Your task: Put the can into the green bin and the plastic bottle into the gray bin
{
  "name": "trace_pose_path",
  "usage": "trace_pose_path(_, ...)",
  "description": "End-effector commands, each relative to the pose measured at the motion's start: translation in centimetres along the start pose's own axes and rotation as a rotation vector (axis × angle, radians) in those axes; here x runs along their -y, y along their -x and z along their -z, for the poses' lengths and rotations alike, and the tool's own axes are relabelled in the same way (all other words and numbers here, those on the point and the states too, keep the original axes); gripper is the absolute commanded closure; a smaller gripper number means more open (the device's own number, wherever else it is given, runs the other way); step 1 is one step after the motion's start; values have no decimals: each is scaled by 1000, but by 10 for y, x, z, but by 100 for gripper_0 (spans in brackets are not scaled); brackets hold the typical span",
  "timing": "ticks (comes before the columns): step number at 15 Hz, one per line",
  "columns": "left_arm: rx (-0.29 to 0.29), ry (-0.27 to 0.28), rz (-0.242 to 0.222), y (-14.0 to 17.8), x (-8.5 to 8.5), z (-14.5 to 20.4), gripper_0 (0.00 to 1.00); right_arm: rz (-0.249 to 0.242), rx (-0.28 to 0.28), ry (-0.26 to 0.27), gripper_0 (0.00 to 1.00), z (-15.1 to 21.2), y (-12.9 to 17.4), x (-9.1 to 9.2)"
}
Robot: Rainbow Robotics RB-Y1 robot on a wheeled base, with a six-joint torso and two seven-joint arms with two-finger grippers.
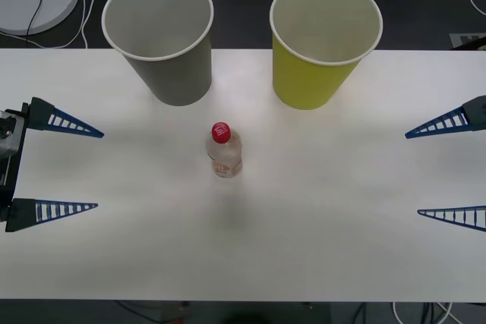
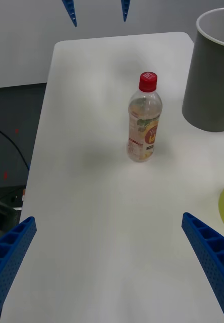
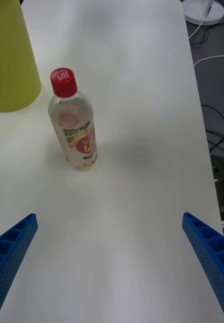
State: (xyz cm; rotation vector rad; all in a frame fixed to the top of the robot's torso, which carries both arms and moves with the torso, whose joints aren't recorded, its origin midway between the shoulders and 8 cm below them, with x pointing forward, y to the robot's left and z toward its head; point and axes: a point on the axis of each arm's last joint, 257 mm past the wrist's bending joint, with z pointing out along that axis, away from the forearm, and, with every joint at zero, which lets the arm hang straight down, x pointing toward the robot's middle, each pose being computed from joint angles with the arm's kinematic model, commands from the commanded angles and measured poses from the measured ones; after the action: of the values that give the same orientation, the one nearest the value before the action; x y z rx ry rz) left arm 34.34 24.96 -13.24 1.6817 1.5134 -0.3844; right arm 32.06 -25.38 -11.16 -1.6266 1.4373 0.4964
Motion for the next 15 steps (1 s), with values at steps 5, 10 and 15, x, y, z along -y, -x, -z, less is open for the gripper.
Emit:
trace_pose_path(5,-18,-20,33,-13,9,-1,0,0,0,0,0,0,0,0)
trace_pose_path(10,-34,-7,32,-17,5,3,0,0,0,0,0,0,0,0)
trace_pose_path(15,65,88,119,-15,2,-8,0,0,0,0,0,0,0,0)
